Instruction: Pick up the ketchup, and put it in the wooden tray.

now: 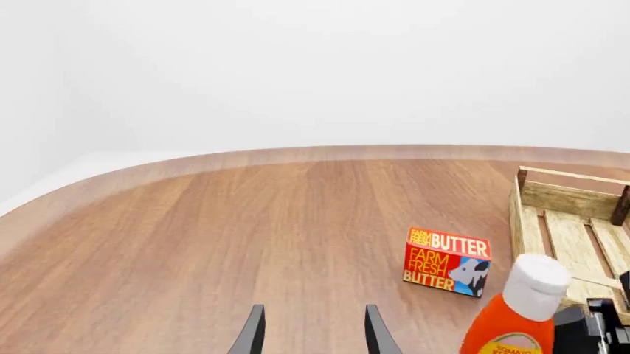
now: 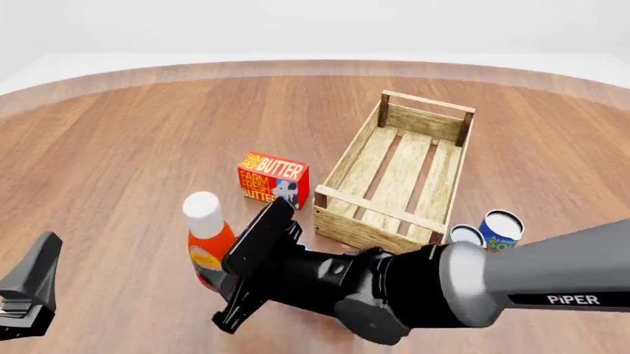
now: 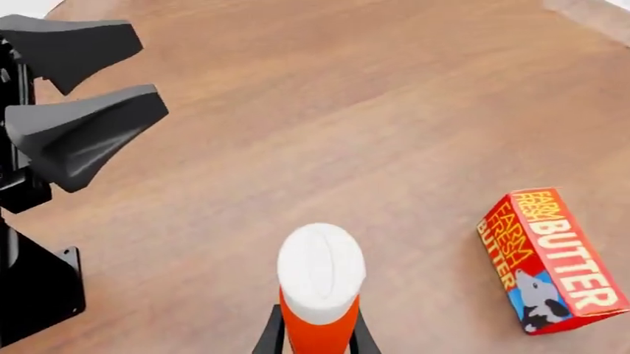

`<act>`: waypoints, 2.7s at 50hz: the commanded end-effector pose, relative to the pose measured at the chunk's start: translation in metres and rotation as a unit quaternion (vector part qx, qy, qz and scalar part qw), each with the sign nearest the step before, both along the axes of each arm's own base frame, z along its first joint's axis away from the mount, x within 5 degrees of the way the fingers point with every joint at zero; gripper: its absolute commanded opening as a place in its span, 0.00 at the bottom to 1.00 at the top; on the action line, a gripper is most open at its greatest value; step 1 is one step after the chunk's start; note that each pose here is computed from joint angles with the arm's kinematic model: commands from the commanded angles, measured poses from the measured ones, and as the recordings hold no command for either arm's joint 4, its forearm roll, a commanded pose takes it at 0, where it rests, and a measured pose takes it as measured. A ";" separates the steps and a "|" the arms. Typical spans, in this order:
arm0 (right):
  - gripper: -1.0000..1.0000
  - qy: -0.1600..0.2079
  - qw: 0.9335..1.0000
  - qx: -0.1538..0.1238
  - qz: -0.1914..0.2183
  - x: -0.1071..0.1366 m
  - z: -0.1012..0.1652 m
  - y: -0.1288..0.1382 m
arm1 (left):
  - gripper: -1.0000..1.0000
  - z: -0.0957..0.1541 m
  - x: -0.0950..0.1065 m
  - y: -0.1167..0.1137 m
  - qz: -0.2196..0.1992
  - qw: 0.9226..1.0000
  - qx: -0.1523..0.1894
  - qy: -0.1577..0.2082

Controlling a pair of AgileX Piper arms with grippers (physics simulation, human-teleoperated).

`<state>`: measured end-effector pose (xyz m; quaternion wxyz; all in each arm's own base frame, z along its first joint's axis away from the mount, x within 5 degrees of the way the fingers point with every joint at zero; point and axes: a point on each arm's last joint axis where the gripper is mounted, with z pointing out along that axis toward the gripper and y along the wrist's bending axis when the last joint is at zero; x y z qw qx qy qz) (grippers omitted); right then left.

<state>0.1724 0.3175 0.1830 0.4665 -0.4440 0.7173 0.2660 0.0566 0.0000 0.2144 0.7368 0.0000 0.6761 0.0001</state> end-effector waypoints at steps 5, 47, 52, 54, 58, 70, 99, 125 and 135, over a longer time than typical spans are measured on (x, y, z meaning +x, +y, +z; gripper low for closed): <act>0.00 -0.031 0.998 0.018 -0.045 0.034 0.067 -0.018 | 1.00 0.000 0.000 0.000 0.000 1.000 0.000 0.000; 0.00 -0.051 0.958 -0.002 -0.282 0.134 0.088 -0.162 | 1.00 0.000 0.000 0.000 0.000 1.000 0.000 0.000; 0.00 -0.047 0.952 -0.005 -0.301 0.141 0.082 -0.174 | 1.00 0.000 0.000 0.000 0.000 1.000 0.000 0.000; 0.00 -0.048 0.951 -0.005 -0.305 0.143 0.080 -0.176 | 1.00 0.000 0.000 0.000 0.000 1.000 0.000 0.000; 0.00 -0.046 0.948 -0.005 -0.314 0.149 0.073 -0.181 | 1.00 0.000 0.000 0.000 0.000 1.000 0.000 0.000; 0.00 -0.034 0.937 -0.001 -0.349 0.167 0.046 -0.198 | 1.00 0.000 0.000 0.000 0.000 1.000 0.000 0.000; 0.00 -0.012 0.930 -0.005 -0.367 0.193 -0.009 -0.200 | 1.00 0.000 0.000 0.000 0.000 1.000 0.000 0.000; 0.00 0.007 0.924 -0.020 -0.382 0.200 -0.042 -0.211 | 1.00 0.000 0.000 0.000 0.002 1.000 0.000 0.000; 0.00 0.012 0.922 -0.024 -0.387 0.202 -0.049 -0.215 | 1.00 0.000 0.000 0.000 0.002 1.000 0.000 0.000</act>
